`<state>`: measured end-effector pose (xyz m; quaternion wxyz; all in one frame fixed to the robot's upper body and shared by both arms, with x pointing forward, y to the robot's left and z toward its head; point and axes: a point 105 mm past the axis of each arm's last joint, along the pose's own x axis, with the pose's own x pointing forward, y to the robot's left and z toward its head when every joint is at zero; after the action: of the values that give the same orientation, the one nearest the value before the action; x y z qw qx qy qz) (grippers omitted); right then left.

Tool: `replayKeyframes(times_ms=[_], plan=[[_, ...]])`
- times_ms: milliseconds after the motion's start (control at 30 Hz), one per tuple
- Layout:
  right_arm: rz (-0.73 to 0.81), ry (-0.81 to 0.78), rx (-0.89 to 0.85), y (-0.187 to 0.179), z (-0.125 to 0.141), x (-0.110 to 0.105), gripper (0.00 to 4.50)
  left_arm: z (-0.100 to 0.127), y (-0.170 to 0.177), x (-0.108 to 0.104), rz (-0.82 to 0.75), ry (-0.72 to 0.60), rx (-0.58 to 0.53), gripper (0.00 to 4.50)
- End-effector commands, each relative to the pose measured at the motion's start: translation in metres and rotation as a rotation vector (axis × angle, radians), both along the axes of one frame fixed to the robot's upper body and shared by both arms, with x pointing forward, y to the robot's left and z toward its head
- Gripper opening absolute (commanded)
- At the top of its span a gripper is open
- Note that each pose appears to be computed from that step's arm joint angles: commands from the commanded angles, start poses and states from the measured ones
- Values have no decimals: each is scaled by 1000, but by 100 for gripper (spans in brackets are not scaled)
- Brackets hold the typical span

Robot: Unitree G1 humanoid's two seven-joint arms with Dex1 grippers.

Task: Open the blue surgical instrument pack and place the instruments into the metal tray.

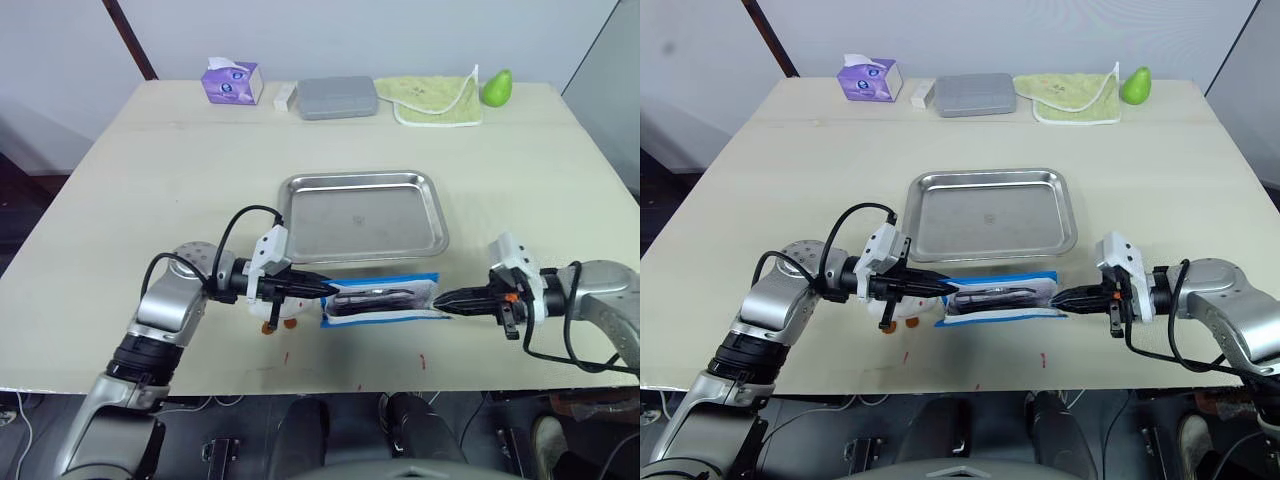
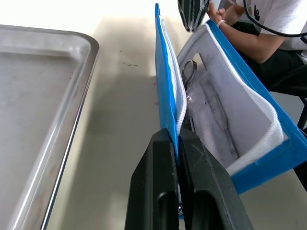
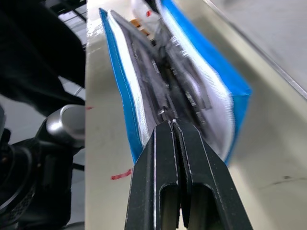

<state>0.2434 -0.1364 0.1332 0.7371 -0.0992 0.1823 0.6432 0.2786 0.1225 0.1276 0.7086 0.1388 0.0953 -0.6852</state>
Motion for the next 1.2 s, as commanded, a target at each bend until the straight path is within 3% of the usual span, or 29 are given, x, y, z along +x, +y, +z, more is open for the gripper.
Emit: replayKeyframes(times_ms=[33,333,1200], plan=[[75,-1,-36,7,-8,-13,6,-1,-3,1,3,6,18,0],[117,34,-107,13,-36,-31,6,-5,-5,17,50,-12,94,0],[103,40,-131,18,-60,-46,6,-23,-20,33,-14,4,271,0]])
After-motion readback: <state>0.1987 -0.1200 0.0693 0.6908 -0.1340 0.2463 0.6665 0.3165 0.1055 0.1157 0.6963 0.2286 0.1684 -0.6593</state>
